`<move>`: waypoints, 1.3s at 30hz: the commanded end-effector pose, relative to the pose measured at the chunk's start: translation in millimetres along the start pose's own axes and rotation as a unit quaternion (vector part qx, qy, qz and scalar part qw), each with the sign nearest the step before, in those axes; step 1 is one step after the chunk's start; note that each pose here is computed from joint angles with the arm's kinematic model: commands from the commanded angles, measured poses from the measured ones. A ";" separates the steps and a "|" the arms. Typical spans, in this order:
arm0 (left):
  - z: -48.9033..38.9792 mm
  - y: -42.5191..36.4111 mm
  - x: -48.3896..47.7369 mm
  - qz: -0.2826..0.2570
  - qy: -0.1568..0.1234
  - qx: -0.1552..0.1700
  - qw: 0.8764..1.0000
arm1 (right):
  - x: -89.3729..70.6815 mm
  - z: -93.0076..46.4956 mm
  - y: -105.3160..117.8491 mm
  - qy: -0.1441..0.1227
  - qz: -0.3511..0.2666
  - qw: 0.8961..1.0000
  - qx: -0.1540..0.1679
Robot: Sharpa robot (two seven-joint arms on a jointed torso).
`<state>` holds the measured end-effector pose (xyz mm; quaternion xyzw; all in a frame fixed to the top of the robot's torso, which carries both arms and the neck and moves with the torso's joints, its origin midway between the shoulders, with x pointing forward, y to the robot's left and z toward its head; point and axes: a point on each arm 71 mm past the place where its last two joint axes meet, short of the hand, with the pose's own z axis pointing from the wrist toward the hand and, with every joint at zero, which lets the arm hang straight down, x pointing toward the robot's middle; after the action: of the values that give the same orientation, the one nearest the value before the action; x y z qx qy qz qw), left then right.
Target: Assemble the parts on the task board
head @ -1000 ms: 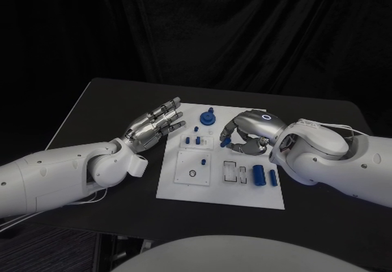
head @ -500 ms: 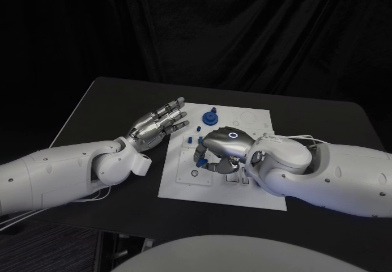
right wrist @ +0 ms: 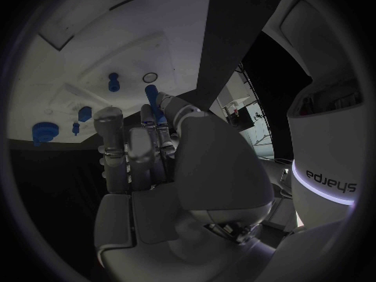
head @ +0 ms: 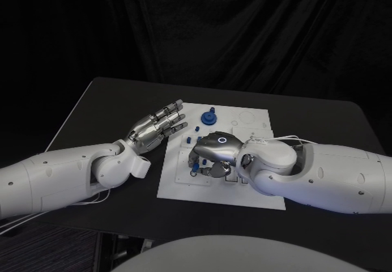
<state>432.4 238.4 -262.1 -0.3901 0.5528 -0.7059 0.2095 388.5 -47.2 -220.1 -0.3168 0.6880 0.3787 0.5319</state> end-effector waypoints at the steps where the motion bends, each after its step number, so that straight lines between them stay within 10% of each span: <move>1: -1.4 0.2 1.6 -0.006 0.003 0.010 1.000 | 4.2 0.5 -1.6 0.015 -0.014 1.000 0.005; 39: -3.4 3.1 0.3 -0.008 0.002 0.006 1.000 | 23.5 7.1 -3.7 0.003 -0.002 1.000 0.011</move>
<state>429.7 240.3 -266.2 -0.3940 0.5531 -0.7039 0.2082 389.3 -41.8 -240.5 -0.3124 0.6893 0.3771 0.5339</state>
